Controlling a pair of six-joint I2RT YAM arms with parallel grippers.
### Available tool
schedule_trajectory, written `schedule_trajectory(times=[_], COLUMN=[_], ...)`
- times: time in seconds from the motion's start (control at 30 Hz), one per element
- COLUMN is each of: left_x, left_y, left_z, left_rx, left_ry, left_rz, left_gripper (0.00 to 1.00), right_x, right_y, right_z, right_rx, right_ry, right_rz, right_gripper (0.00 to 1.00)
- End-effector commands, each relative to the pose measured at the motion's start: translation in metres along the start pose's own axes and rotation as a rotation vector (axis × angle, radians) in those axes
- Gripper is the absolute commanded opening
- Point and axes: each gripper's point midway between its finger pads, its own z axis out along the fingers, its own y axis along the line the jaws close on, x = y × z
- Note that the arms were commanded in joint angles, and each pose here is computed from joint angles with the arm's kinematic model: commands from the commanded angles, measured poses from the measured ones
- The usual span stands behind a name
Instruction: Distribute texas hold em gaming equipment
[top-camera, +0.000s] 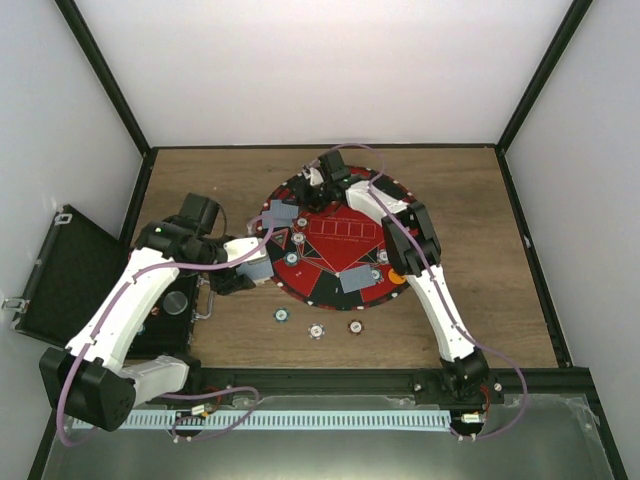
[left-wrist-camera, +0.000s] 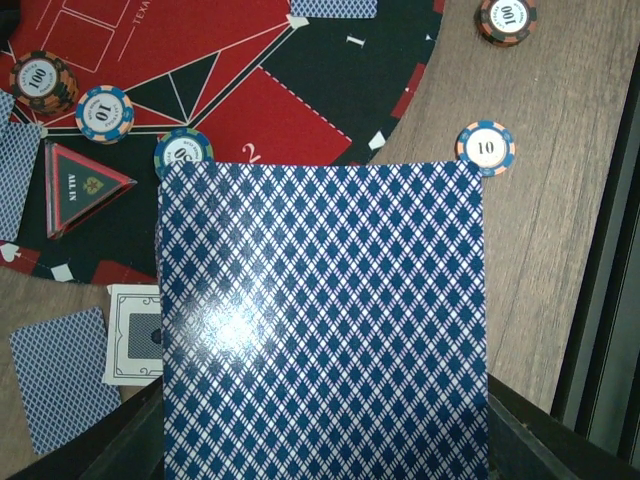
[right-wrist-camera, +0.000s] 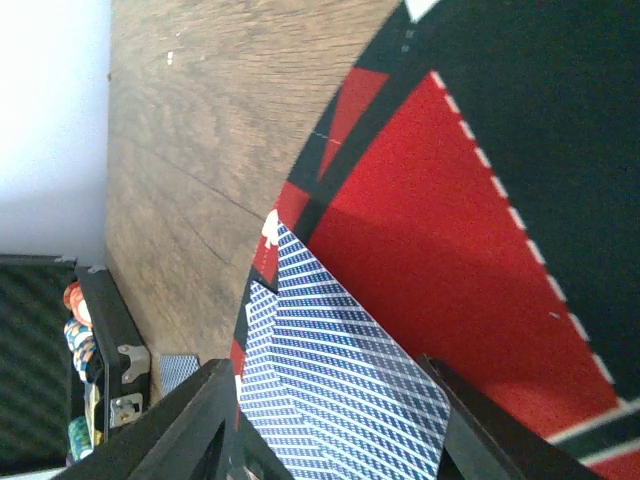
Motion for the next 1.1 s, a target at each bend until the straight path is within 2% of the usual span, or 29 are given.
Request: schedule_trajectory(times=[0.0,0.27,0.53,0.77,0.9,1.07], left_x=[-0.012,-0.013,-0.013,-0.013,-0.015,-0.016], left_y=[0.002,0.001,0.001,0.004,0.005,0.005], left_z=[-0.010,-0.013,-0.013,-0.008,-0.008,-0.005], left_rx=[-0.013,-0.020,-0.020,-0.017,-0.016,-0.008], left_ry=[-0.039,-0.044,-0.045,-0.046,-0.053,-0.057], left_rz=[0.012,0.009,0.005,0.010,0.014,0.014], left_gripper=[0.04,0.04,0.04,0.04,0.04,0.04], right_x=[-0.020,-0.035,-0.026,0.044,0.100,0.155], right_y=[0.027,0.048,0.083,0.122,0.152,0.182], right_z=[-0.027,-0.063,-0.104,-0.143,-0.151,-0.149], right_rx=[0.049,0.152,0.150,-0.031,-0.154,-0.273], right_ry=[-0.060,-0.133,-0.167,-0.139,-0.073,0.023], right_rz=[-0.094,-0.181,-0.209,-0.189,-0.206,-0.206], right_gripper=[0.52,0.62,0.64,0.76,0.83,0.85])
